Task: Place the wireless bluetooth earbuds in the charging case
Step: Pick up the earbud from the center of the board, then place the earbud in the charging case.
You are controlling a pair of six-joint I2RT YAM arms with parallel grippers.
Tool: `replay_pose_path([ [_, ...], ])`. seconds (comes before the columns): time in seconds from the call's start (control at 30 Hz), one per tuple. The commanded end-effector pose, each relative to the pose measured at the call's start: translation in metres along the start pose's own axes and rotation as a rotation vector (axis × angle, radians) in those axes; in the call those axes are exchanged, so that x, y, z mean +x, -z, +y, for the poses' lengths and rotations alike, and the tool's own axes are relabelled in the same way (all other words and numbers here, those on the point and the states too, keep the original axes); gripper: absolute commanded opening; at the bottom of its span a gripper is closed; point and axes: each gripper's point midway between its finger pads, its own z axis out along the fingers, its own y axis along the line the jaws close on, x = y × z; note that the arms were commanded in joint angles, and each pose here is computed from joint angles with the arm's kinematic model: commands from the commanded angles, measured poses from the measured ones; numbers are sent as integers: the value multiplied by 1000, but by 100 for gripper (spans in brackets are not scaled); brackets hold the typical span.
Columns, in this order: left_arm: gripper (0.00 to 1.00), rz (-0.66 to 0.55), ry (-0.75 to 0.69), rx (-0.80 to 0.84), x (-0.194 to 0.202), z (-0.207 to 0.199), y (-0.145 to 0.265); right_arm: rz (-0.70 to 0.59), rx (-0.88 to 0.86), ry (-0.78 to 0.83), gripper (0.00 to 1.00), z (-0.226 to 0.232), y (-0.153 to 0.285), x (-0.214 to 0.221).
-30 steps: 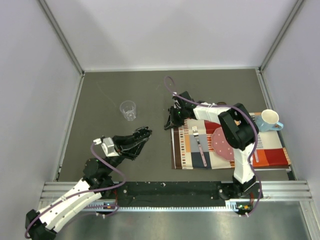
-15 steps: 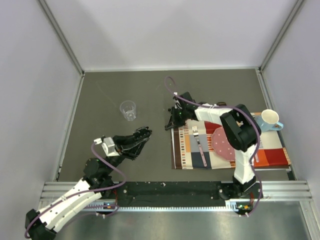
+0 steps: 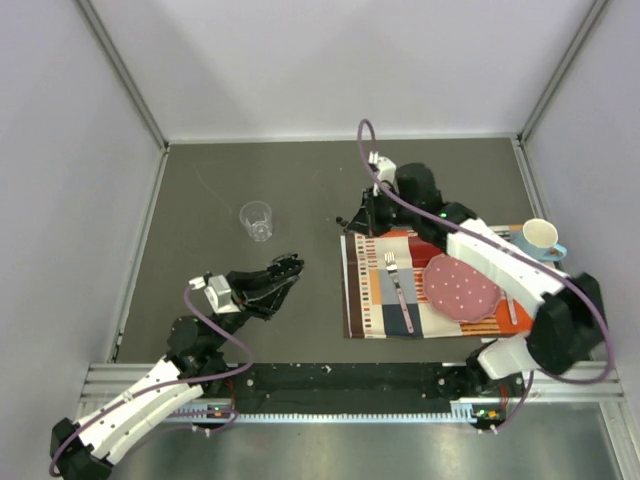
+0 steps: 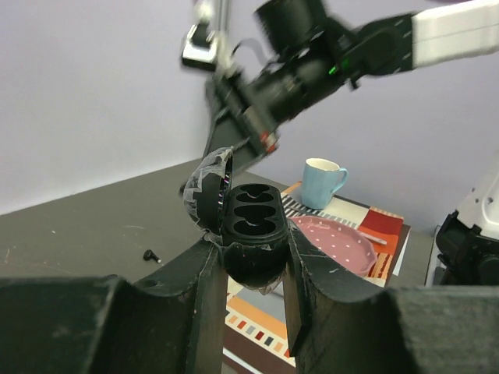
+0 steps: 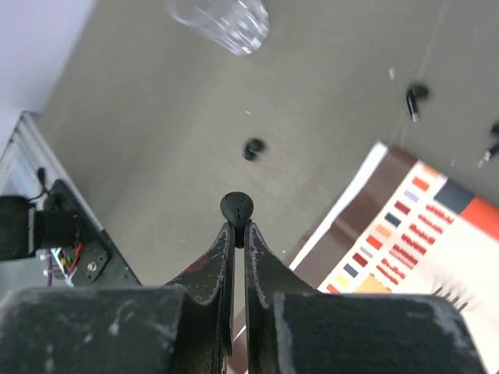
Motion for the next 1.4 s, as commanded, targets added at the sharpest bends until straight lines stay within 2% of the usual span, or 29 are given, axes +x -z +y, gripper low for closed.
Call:
replay_pose_path([
  [0.0, 0, -52, -45, 38, -24, -8, -7, -164, -139, 309, 0, 43, 58, -35],
  [0.2, 0, -34, -83, 81, -22, -14, -9, -320, -361, 710, 0, 107, 132, -45],
  [0.3, 0, -21, -113, 131, -23, -22, -11, -329, -481, 856, 0, 132, 158, -33],
  [0.43, 0, 15, -138, 197, -20, -31, -16, -306, -580, 996, 0, 156, 172, -13],
  [0.67, 0, 65, -145, 272, -17, -42, -27, -220, -603, 1119, 0, 172, 171, 6],
  [1.0, 0, 81, -137, 298, -14, -46, -28, -179, -597, 1238, 0, 185, 161, 14],
  [1.37, 0, 92, -122, 311, -13, -49, -29, -141, -625, 1291, 0, 195, 147, 21],
])
